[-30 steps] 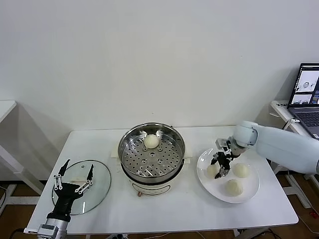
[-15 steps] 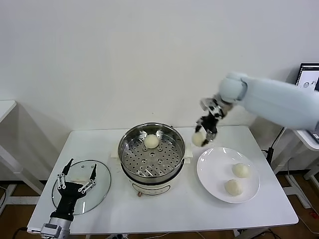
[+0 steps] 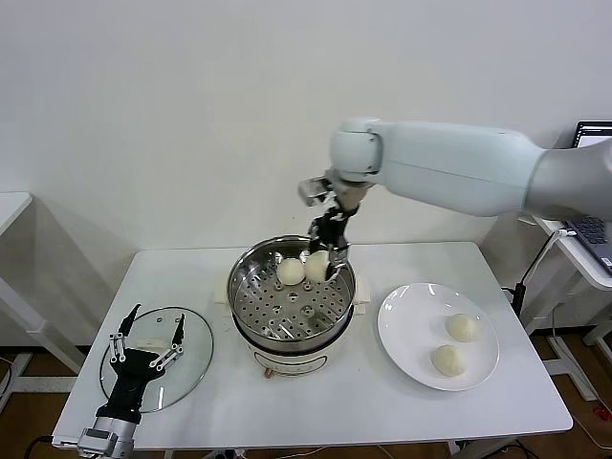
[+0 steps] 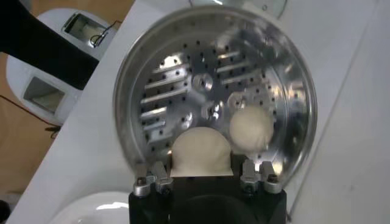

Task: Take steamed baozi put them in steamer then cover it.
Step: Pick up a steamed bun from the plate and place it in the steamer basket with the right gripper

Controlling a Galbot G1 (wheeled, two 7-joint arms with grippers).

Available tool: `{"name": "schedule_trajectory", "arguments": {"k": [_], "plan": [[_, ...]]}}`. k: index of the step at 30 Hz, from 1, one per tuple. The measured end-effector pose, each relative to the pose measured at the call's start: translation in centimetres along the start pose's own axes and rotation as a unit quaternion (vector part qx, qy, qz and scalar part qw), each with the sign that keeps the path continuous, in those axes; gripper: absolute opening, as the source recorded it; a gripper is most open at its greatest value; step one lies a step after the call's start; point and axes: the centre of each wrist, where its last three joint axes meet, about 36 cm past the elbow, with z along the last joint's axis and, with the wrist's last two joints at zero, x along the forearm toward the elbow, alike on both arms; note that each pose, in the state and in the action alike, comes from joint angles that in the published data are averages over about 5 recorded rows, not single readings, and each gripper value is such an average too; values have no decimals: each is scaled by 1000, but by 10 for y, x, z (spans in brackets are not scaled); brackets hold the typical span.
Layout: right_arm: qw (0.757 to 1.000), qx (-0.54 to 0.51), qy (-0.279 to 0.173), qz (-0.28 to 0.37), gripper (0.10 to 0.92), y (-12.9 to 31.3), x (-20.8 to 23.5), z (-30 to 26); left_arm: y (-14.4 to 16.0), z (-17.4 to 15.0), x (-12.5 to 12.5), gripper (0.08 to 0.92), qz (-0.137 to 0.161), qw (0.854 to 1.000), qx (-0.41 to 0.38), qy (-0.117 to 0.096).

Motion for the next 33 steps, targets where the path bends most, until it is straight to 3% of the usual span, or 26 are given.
{"name": "schedule_trajectory", "arguments": {"k": [12, 27, 33], "plan": [[1000, 9, -11, 7, 645, -14, -59, -43, 1, 2, -2, 823, -3, 1000, -1, -2], [1000, 15, -19, 10, 646, -20, -101, -67, 3, 5, -2, 823, -4, 1000, -2, -1], [1000, 14, -24, 14, 728, -20, -108, -68, 4, 5, -2, 823, -6, 1000, -3, -2]]}}
